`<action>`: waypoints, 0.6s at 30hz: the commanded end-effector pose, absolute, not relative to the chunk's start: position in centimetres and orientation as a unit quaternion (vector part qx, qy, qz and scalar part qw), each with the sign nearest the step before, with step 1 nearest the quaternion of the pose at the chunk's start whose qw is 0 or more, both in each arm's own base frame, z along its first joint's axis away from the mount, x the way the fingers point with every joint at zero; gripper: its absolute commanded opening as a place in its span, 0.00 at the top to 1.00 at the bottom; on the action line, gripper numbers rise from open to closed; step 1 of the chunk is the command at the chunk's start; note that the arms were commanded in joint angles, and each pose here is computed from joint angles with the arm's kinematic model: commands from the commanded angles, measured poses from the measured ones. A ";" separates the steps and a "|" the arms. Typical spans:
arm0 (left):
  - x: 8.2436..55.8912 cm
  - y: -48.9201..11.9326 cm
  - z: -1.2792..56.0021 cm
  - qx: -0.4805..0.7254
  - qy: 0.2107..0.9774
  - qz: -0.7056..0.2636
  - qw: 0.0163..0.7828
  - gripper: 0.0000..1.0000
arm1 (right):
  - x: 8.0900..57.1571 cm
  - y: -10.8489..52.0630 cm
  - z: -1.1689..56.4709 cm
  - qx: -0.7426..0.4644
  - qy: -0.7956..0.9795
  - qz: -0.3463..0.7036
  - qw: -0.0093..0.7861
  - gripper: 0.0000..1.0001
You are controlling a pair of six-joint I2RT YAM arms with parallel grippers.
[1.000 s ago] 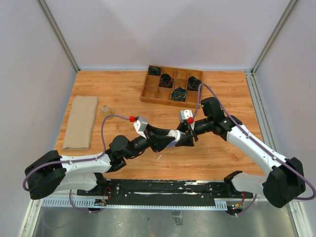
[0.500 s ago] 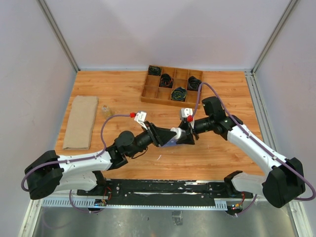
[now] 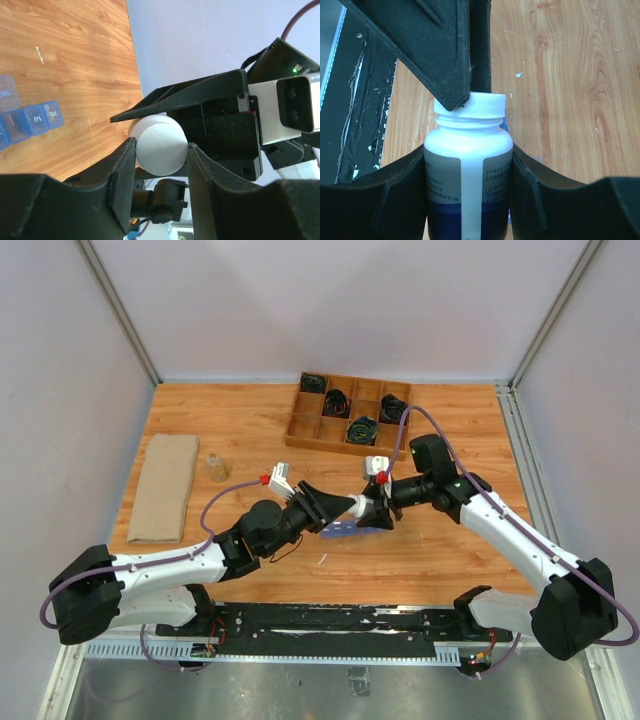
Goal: Sort the pills into containers
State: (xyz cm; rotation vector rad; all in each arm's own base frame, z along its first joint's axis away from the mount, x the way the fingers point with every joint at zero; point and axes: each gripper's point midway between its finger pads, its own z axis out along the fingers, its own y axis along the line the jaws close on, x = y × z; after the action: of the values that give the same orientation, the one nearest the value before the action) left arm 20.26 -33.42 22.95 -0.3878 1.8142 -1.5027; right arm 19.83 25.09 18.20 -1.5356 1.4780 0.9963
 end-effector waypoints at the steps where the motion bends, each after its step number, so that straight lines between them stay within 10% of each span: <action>1: 20.7 -33.4 27.3 -0.220 0.655 -0.635 0.347 0.95 | 20.6 25.5 19.2 -0.604 0.569 0.389 0.401 0.99; 18: 22.0 -35.6 25.9 -0.230 0.710 -0.580 0.325 0.95 | 21.1 25.4 19.0 -0.601 0.581 0.374 0.402 0.99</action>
State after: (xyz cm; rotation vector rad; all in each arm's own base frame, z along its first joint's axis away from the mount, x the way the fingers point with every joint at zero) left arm 21.87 -33.88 22.92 -0.6035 1.9048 -1.4302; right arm 21.43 24.88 18.07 -1.5143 1.4972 0.9166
